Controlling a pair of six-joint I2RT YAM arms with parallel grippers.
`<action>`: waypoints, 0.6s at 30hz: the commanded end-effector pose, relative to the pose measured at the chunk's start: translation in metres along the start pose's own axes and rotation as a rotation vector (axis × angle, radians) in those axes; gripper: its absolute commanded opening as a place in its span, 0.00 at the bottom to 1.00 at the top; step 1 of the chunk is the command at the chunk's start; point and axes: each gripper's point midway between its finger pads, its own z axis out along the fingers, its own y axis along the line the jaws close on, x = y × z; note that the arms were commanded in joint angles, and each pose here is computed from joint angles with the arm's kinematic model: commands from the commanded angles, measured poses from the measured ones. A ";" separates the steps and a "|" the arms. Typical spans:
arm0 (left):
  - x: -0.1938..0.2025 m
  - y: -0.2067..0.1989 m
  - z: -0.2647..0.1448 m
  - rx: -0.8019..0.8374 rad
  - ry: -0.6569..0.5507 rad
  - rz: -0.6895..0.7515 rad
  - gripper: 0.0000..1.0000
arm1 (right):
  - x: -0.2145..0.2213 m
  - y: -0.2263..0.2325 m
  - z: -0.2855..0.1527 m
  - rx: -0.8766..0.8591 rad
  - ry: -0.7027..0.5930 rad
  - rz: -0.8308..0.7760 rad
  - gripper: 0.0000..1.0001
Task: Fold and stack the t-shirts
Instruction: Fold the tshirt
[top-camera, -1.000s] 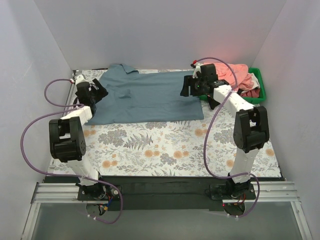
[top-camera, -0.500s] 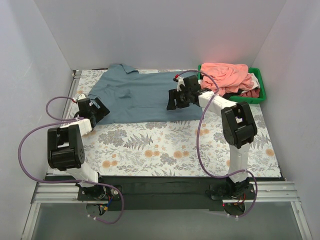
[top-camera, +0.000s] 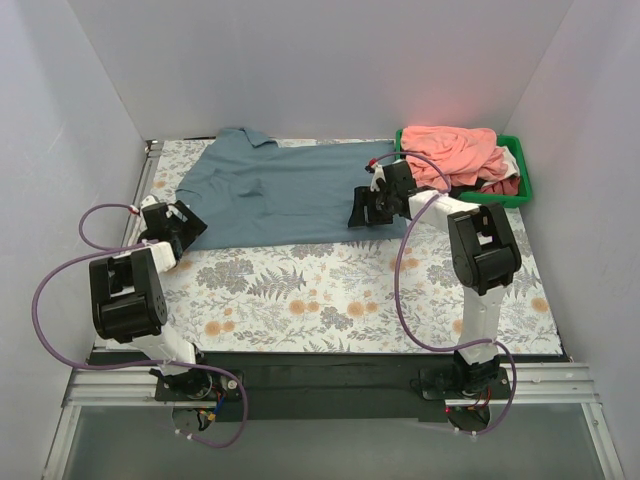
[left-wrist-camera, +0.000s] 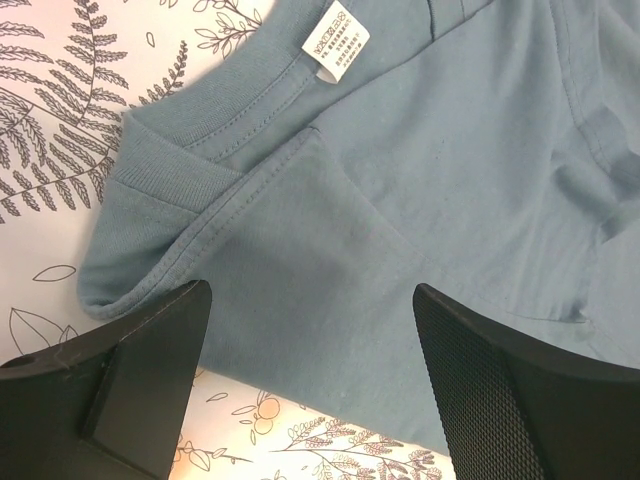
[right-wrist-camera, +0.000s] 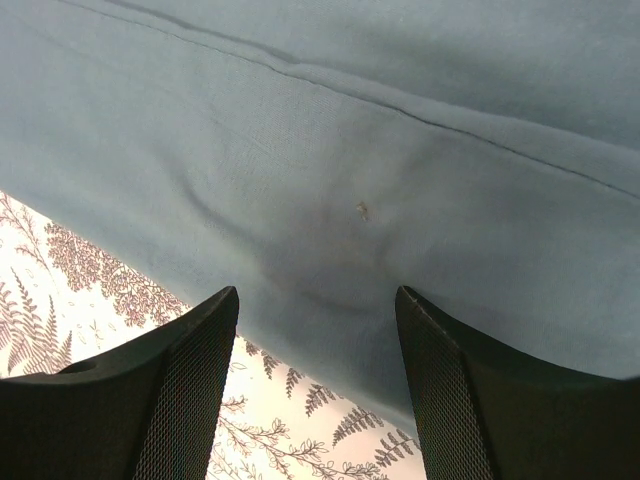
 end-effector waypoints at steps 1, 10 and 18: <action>-0.009 0.001 -0.007 -0.011 -0.044 0.005 0.81 | 0.021 -0.027 0.003 0.080 0.036 0.036 0.71; -0.059 -0.053 -0.048 0.035 -0.242 0.082 0.79 | 0.031 -0.031 -0.008 0.110 0.037 0.039 0.71; -0.005 -0.163 -0.026 0.296 -0.109 0.135 0.79 | 0.003 -0.012 -0.033 0.076 -0.045 -0.003 0.71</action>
